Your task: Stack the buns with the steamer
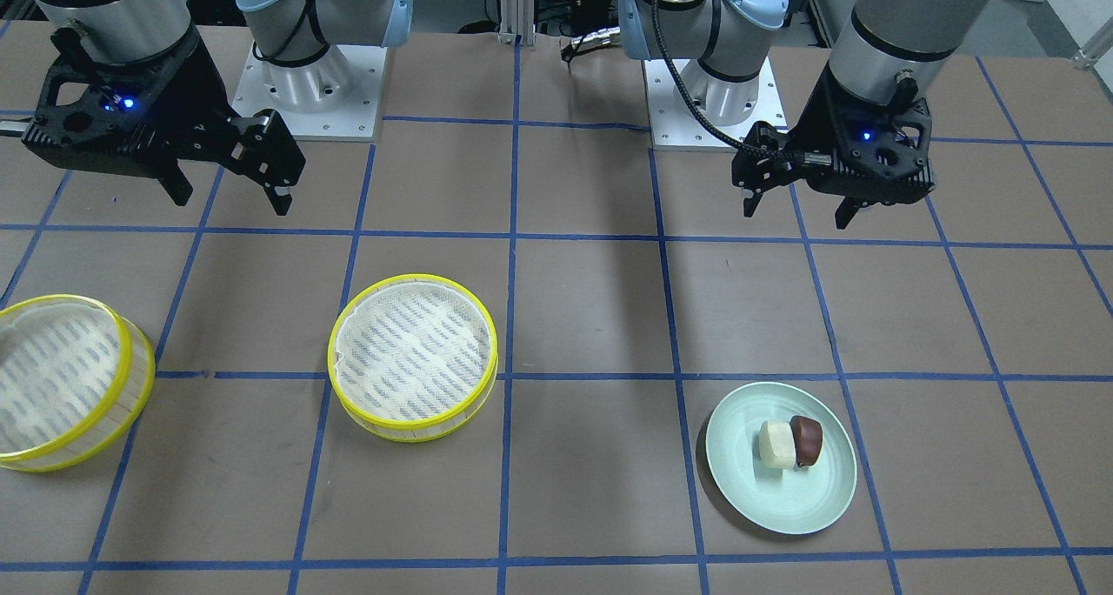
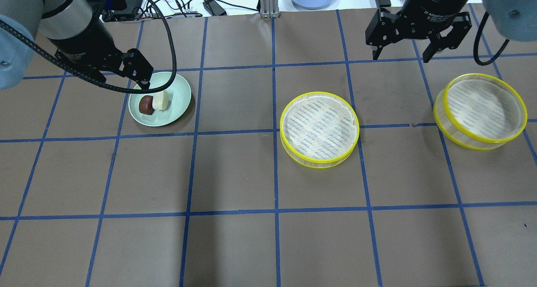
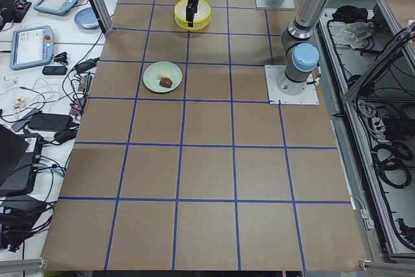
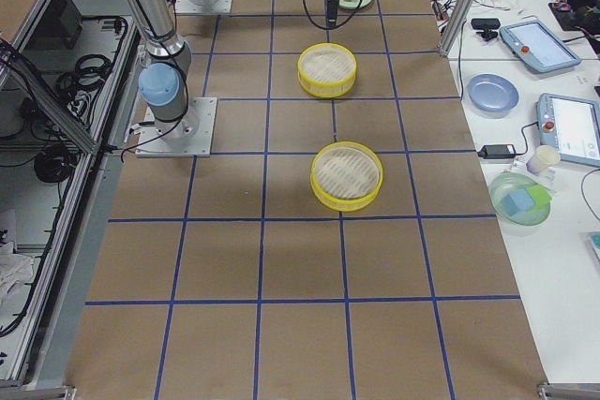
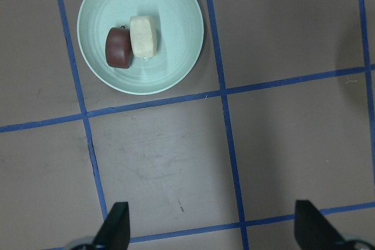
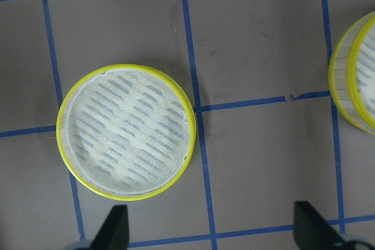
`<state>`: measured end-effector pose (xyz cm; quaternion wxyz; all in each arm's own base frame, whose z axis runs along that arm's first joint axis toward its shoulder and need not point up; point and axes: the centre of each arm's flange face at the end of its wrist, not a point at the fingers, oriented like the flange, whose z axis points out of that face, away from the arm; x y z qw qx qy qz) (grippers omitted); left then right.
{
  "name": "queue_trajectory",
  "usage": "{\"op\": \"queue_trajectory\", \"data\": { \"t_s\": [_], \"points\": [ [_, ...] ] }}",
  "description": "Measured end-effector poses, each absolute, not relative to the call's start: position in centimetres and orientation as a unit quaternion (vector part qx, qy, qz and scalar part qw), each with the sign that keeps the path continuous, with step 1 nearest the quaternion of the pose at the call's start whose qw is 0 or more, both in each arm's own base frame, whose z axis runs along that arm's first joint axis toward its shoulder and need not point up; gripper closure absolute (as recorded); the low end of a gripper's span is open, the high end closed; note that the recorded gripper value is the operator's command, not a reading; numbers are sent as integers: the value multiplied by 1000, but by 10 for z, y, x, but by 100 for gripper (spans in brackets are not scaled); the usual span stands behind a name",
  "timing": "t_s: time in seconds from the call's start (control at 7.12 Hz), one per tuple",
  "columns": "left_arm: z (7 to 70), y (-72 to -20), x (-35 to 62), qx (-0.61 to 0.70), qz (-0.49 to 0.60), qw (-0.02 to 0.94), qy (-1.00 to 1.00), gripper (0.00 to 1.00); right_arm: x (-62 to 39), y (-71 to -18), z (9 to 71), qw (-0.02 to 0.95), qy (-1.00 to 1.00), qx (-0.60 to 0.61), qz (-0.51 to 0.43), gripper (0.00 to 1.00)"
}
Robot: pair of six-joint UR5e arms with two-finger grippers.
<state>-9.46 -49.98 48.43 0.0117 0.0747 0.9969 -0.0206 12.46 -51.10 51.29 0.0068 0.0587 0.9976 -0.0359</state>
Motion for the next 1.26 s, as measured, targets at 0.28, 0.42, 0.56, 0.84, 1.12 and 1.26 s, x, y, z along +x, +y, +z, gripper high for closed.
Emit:
{"op": "queue_trajectory", "data": {
  "t_s": [0.28,0.42,0.56,0.84,1.12,1.26],
  "points": [
    [484,-499,-93,77,-19,24,997,0,97,-516,511,6,996,83,-31,0],
    [484,-499,-92,78,-19,27,996,0,73,-521,512,5,995,94,-35,0],
    [485,-499,-92,78,-19,28,996,0,35,-526,512,3,993,112,-40,0],
    [480,-504,-88,74,-17,28,997,0,-92,-540,487,2,987,161,-29,0],
    [461,-523,-80,72,-18,28,997,0,-198,-569,408,8,991,134,-3,0],
    [444,-538,-78,76,-22,29,996,0,-235,-581,367,9,990,138,2,0]
  ]
}}
